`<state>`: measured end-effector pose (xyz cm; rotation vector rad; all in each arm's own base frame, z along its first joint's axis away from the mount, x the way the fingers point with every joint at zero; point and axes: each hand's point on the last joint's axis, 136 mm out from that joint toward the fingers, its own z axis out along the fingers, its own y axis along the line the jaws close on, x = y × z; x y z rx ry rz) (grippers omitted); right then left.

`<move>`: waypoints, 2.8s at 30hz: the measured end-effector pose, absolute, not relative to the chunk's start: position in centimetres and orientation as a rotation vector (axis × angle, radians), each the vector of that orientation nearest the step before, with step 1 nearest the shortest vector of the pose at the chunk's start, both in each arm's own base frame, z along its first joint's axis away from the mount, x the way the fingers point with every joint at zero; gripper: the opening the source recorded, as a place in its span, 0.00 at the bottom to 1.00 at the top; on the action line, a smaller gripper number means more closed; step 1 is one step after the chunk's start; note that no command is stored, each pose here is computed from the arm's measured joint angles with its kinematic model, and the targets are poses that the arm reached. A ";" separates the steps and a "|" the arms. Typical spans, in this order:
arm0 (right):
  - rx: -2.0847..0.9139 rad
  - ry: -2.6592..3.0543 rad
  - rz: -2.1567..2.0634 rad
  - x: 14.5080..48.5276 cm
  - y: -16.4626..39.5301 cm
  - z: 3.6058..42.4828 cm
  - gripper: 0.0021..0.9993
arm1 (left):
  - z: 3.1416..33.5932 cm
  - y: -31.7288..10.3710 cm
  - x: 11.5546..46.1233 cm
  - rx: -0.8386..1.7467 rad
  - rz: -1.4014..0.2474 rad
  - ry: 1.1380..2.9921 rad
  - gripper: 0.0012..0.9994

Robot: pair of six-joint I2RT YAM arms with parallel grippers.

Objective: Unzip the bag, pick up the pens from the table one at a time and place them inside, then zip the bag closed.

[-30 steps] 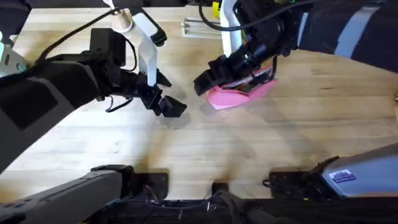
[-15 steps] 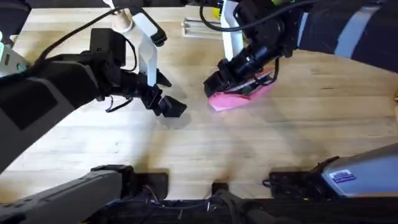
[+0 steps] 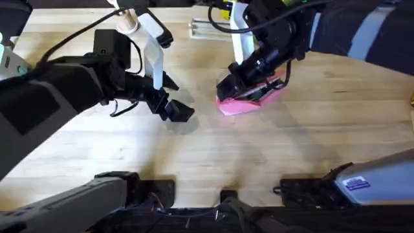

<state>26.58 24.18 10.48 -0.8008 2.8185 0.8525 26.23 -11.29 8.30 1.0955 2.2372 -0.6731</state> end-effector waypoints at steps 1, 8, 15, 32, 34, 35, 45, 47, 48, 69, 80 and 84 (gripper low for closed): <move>-0.803 2.821 0.850 26.5 24.1 10.5 0.03 | 8.3 -11.3 26.2 1.095 -0.673 2.237 0.99; -0.806 2.827 0.848 26.4 24.1 10.5 0.03 | 8.3 -11.3 26.2 1.095 -0.673 2.237 0.99; -0.812 2.772 0.847 27.7 24.7 12.7 0.03 | 8.3 -11.3 26.2 1.095 -0.673 2.237 0.99; -0.820 2.643 0.757 30.9 25.3 17.3 0.03 | 8.2 -11.3 25.9 1.094 -0.686 2.252 0.99; -0.820 2.642 0.757 30.9 25.3 17.3 0.03 | 8.2 -11.3 25.9 1.094 -0.686 2.252 0.99; -0.820 2.643 0.757 30.9 25.3 17.3 0.03 | 8.2 -11.3 25.9 1.094 -0.686 2.252 0.99; -0.819 2.638 0.754 31.0 25.3 17.5 0.03 | 8.2 -11.3 25.9 1.094 -0.686 2.251 0.99; -0.818 2.632 0.746 31.2 25.3 17.8 0.03 | 8.2 -11.3 26.0 1.095 -0.682 2.245 0.99; -0.817 2.630 0.742 31.3 25.3 17.9 0.03 | 8.4 -11.4 26.2 1.096 -0.681 2.234 0.99; -0.815 2.580 0.740 31.6 25.4 19.5 0.33 | 9.9 -13.9 28.4 1.110 -0.835 1.993 0.99; -0.836 2.581 0.737 31.4 25.4 19.4 0.99 | 9.6 -13.7 28.3 1.107 -0.828 2.017 0.99; -0.903 2.591 0.682 31.3 26.1 18.0 0.99 | 9.1 -13.4 28.3 1.107 -0.798 2.048 0.99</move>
